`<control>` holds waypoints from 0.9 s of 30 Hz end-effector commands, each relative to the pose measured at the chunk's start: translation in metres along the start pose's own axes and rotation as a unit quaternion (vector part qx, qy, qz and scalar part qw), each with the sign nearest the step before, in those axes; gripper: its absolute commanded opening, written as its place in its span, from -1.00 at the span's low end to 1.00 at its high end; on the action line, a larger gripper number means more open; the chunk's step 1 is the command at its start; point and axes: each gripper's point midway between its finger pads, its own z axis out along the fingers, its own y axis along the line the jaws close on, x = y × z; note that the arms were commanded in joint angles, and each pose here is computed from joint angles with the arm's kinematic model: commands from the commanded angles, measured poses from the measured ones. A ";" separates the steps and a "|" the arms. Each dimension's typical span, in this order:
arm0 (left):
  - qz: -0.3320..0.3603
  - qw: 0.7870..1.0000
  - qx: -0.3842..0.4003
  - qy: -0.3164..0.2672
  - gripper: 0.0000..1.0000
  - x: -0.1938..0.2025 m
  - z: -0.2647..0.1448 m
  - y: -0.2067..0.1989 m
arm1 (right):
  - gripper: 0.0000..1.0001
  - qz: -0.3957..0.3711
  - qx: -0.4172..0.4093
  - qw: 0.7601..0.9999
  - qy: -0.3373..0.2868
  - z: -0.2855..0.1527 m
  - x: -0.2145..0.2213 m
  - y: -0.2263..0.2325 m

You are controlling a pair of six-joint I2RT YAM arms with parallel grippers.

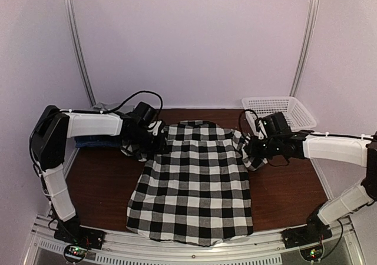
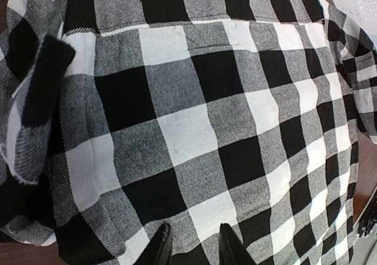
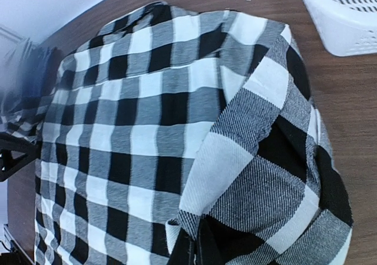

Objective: Fold and stack the long sleeve shirts
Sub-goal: Adjust the sleeve at the center of the board.

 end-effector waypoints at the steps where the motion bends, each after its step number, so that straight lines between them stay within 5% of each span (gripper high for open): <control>1: 0.016 0.999 0.020 -0.026 -0.43 -0.006 -0.017 -0.012 | -1.00 -0.006 -0.046 0.999 -0.001 0.003 0.007 0.060; 7: 0.012 0.999 0.027 -0.034 -0.43 -0.012 -0.019 -0.016 | 0.01 -0.047 -0.035 0.998 0.003 0.008 -0.001 0.077; 11: 0.006 0.999 0.026 -0.039 -0.43 -0.017 -0.018 -0.016 | 0.40 -0.050 -0.024 0.998 -0.020 -0.010 -0.022 0.063; 18: -0.002 0.999 0.032 -0.038 -0.43 -0.021 -0.016 -0.020 | 0.47 0.033 -0.044 0.998 -0.019 -0.016 -0.019 -0.001; 27: -0.010 0.999 0.030 -0.029 -0.43 -0.018 -0.015 -0.018 | 0.48 0.089 -0.130 0.988 0.005 0.000 0.016 0.002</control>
